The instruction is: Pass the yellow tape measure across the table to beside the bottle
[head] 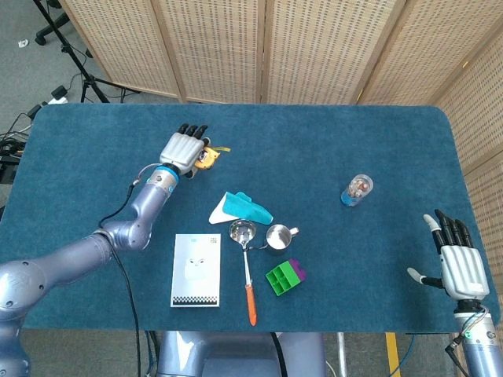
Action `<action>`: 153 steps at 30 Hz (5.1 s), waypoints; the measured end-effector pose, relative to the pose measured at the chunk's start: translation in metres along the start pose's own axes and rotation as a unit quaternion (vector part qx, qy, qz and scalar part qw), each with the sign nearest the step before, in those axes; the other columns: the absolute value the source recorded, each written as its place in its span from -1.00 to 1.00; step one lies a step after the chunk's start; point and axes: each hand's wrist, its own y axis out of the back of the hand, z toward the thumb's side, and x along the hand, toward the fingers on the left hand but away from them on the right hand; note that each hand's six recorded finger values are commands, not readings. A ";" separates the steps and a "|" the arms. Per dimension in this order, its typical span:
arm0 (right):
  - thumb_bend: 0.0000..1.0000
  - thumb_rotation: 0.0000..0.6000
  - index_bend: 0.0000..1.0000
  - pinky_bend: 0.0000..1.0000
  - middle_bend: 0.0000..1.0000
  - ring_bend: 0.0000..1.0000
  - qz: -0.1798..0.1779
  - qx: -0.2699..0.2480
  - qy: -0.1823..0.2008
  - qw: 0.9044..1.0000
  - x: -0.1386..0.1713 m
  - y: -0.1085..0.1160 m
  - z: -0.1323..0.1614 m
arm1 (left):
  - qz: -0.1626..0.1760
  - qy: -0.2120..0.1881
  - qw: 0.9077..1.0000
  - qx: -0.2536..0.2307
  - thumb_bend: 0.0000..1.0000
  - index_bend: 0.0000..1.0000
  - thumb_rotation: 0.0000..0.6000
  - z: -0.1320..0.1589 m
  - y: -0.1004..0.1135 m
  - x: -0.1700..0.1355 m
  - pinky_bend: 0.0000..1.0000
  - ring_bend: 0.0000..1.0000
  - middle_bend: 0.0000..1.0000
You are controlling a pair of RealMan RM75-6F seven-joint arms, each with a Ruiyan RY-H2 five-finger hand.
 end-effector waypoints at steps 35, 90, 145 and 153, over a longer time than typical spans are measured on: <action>-0.89 1.00 -0.97 -1.00 -1.00 -1.00 -0.013 -0.029 -0.036 0.999 -0.003 0.010 -0.029 | -0.021 -0.019 1.000 0.005 -0.69 -1.00 1.00 0.098 -0.039 0.048 -1.00 -1.00 -1.00; -0.89 1.00 -0.97 -1.00 -1.00 -1.00 -0.026 0.035 0.004 0.999 -0.010 -0.004 0.014 | 0.061 0.141 0.983 -0.102 -0.64 -1.00 1.00 -0.161 -0.120 -0.309 -1.00 -1.00 -1.00; -0.79 1.00 -0.66 -1.00 -1.00 -1.00 0.210 0.130 0.094 0.964 -0.237 -0.067 0.348 | 0.006 0.158 0.970 -0.187 -0.61 -1.00 1.00 -0.193 -0.157 -0.280 -1.00 -1.00 -1.00; -0.79 1.00 -0.66 -1.00 -1.00 -1.00 0.233 0.144 0.073 0.959 -0.244 -0.081 0.370 | 0.000 0.159 0.968 -0.195 -0.60 -1.00 1.00 -0.197 -0.160 -0.279 -1.00 -1.00 -1.00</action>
